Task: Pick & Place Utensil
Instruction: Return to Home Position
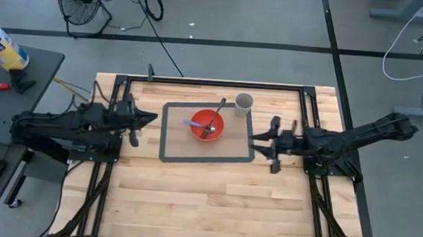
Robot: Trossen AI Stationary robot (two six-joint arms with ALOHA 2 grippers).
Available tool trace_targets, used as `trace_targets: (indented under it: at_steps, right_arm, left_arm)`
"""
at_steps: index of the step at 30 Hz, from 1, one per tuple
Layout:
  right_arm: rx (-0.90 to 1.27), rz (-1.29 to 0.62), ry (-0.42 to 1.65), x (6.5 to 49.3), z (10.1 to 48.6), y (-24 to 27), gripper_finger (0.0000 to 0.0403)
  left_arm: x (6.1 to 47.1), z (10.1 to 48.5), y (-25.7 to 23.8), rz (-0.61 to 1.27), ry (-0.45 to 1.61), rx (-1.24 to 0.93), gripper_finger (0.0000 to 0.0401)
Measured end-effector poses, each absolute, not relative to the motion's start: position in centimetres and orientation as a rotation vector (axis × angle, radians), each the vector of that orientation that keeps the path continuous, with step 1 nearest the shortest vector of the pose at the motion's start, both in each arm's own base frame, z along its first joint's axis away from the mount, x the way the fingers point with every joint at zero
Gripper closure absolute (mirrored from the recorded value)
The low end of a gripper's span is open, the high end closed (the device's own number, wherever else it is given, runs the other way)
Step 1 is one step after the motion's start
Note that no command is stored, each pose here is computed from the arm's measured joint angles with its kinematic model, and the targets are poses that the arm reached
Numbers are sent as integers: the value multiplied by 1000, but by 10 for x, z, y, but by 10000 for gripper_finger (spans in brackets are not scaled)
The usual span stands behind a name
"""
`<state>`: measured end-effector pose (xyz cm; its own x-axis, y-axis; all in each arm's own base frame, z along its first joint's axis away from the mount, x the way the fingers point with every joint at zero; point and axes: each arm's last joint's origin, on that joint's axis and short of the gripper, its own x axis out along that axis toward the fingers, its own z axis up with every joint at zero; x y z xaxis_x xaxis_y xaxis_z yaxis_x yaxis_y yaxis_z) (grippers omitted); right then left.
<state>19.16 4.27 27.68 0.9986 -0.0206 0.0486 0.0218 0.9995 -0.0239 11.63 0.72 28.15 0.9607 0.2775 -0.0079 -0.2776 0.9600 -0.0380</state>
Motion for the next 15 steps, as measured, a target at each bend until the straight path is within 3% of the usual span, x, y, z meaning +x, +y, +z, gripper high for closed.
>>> trace_targets:
  at_steps: [9,15]
  right_arm:
    - [5,-129,-43,140,260,26,296]
    - [18,34,-71,116,265,24,303]
  left_arm:
    - [89,251,7,269,-92,-78,388]
    - [81,237,6,234,-179,-93,387]
